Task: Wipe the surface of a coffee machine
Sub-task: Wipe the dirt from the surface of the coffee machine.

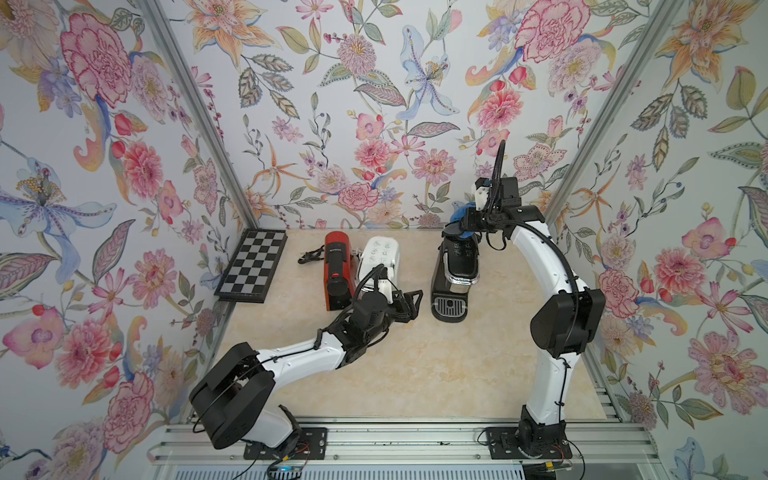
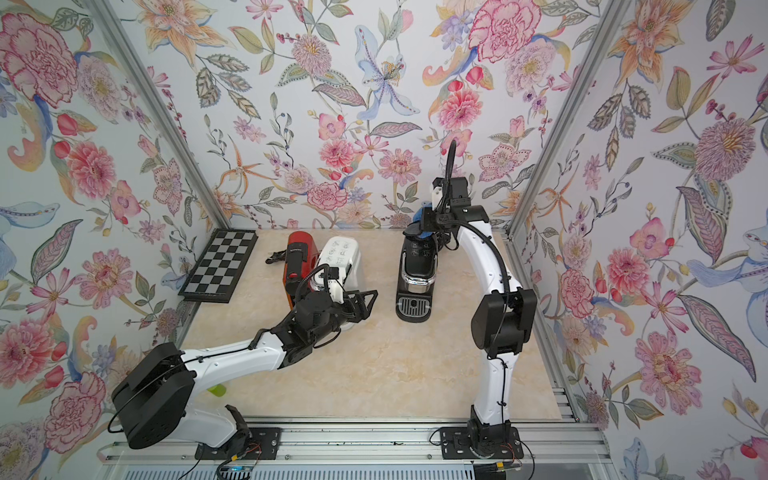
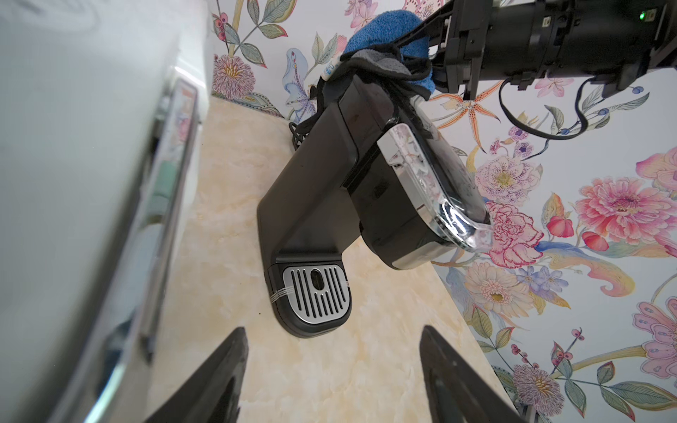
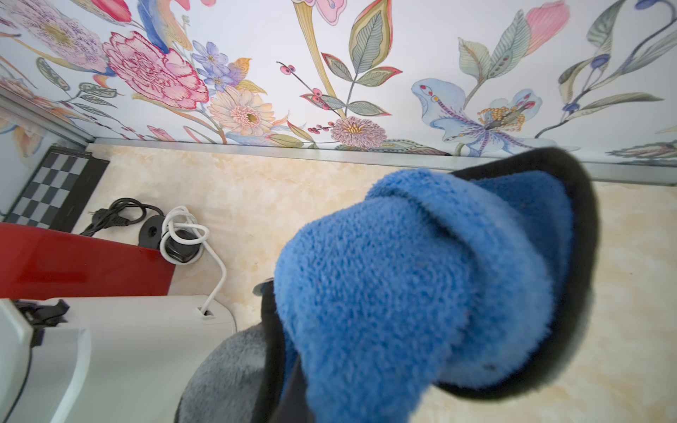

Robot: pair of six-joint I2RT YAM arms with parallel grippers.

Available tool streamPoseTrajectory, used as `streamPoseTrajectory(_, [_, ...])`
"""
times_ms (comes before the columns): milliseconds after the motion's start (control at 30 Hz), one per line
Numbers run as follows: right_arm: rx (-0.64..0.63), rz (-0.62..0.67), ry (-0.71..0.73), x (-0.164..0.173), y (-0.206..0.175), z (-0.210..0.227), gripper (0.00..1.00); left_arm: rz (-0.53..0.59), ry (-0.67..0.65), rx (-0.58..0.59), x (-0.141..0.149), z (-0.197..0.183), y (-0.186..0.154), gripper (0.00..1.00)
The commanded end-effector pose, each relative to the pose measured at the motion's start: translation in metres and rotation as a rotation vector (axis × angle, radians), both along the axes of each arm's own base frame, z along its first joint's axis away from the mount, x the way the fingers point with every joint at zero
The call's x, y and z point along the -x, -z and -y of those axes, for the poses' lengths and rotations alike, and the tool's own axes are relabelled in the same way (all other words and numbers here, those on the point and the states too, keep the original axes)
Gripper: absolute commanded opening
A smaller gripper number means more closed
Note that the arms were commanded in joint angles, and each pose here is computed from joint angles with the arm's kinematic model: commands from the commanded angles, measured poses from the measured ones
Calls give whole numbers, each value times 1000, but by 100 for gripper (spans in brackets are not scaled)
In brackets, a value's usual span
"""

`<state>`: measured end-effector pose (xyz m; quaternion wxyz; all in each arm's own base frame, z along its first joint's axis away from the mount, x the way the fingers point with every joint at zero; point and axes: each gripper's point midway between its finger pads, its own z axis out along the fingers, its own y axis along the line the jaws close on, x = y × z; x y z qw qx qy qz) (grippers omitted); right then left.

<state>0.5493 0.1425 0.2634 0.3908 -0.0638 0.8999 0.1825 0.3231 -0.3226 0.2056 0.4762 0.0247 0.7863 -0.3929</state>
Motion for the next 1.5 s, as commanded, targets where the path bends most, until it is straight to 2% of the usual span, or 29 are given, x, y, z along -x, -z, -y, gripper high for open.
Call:
streamPoseTrajectory(0, [-135, -130, -84, 6, 36, -15, 8, 28, -19, 16, -11, 5, -14, 74])
streamPoseTrajectory(267, [-347, -320, -127, 10, 90, 1, 6, 20, -6, 8, -13, 10, -12, 74])
streamPoseTrajectory(567, [-480, -446, -182, 9, 131, -12, 5, 14, 0, 18, -12, 11, -9, 74])
streamPoseTrajectory(800, [-463, -465, -229, 25, 143, -19, 3, 16, -9, 8, -11, 8, -10, 74])
streamPoseTrajectory(1033, [-441, -526, -210, 44, 177, -4, 3, 13, -7, 11, -12, 9, -9, 74])
streamPoseTrajectory(1233, [-312, -557, -165, 58, 208, 11, 2, 11, -6, 9, -11, 9, -8, 74])
streamPoseTrajectory(1467, [-65, -561, -129, 74, 236, 29, 2, 12, -10, 7, -10, 8, -10, 74])
